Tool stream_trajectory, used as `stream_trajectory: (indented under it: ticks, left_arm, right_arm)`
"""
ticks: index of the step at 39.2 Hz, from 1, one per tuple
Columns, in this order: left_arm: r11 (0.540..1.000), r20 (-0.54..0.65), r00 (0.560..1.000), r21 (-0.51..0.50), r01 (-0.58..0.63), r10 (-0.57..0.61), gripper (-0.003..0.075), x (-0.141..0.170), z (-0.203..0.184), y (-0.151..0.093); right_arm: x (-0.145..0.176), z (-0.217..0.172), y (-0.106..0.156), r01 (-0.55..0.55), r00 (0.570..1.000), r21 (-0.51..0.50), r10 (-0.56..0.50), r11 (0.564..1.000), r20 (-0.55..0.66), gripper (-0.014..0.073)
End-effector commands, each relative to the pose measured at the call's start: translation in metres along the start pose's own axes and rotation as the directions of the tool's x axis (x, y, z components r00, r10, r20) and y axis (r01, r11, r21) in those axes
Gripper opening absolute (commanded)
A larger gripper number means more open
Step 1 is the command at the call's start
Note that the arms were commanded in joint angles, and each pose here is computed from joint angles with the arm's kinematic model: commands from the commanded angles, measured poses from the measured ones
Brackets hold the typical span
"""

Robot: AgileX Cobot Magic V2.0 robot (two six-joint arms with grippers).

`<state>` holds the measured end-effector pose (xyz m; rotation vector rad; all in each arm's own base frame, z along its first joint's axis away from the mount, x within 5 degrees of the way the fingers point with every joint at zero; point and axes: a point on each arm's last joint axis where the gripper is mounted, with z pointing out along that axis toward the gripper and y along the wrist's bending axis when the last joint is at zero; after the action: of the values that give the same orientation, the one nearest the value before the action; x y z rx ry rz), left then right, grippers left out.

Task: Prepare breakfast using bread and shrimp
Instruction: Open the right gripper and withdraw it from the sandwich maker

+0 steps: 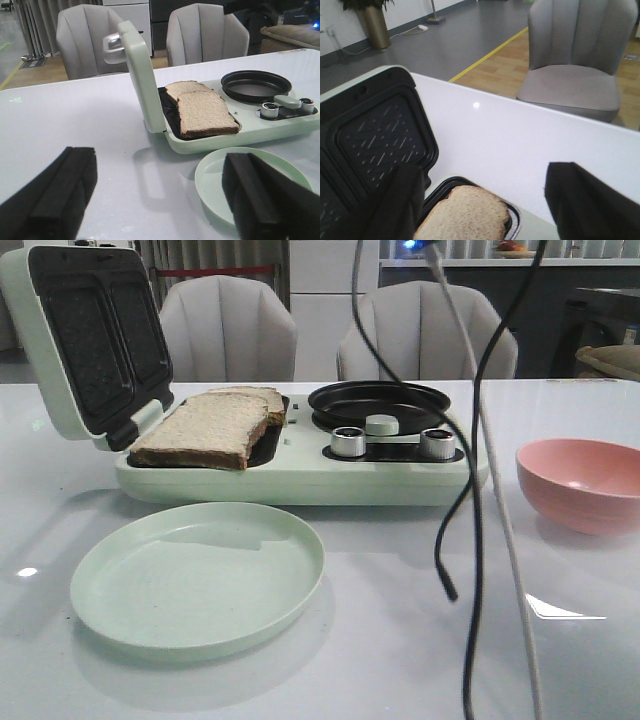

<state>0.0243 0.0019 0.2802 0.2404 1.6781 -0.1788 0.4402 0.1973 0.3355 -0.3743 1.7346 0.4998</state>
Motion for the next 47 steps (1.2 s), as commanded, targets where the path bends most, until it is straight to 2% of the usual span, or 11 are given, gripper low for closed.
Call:
stream_trajectory:
  ticks: [1,7,14,17,25,28,33,38,43,47]
  left_arm:
    - [1.000,0.106,0.994,0.015,0.013,-0.014,0.0562,-0.014,-0.005,-0.001]
    - [1.000,0.106,0.994,0.015,0.013,-0.014,0.0562,-0.014,-0.005,-0.001]
    - [1.000,0.106,0.994,0.015,0.013,-0.014,0.0562,-0.014,-0.005,-0.001]
    - [1.000,0.106,0.994,0.015,0.013,-0.014,0.0562,-0.014,-0.005,-0.001]
    - [1.000,0.106,0.994,0.015,0.013,-0.014,0.0562,-0.014,-0.005,-0.001]
    - [1.000,0.106,0.994,0.015,0.013,-0.014,0.0562,-0.014,-0.005,-0.001]
    - [1.000,0.106,0.994,0.015,0.013,-0.014,0.0562,-0.014,-0.005,-0.001]
    - [1.000,0.106,0.994,0.015,0.013,-0.014,0.0562,-0.014,-0.005,-0.001]
    - [1.000,0.106,0.994,0.015,0.013,-0.014,0.0562,-0.014,-0.005,-0.001]
    - [1.000,0.108,0.994,0.015,0.013,-0.014,0.0562,-0.014,-0.005,-0.001]
  right_arm:
    - [-0.045,-0.045,0.002,0.019,0.994,0.025,-0.022,1.000,0.104,0.0601]
    - [-0.047,-0.092,0.009,0.055,0.994,0.035,-0.058,0.998,0.092,0.0601]
    - [-0.032,-0.143,0.018,0.060,0.996,0.032,-0.062,0.998,0.059,0.0601]
    - [-0.027,-0.167,0.025,0.063,0.997,-0.002,-0.062,0.998,0.053,0.0601]
    - [-0.009,-0.214,0.047,0.002,1.000,-0.172,0.000,0.985,0.014,0.0601]
    - [0.002,-0.226,0.050,0.015,1.000,-0.192,-0.019,0.981,-0.019,0.0601]
    - [0.023,-0.240,0.048,0.014,0.994,-0.157,-0.032,0.987,-0.109,0.0601]
    - [0.040,-0.252,0.041,0.025,0.966,-0.110,-0.052,0.994,-0.254,0.0601]
    - [0.049,-0.267,0.028,0.046,0.916,0.008,-0.039,0.999,-0.400,0.0601]
    - [0.045,-0.282,0.018,0.078,0.914,0.125,-0.020,0.989,-0.406,0.0601]
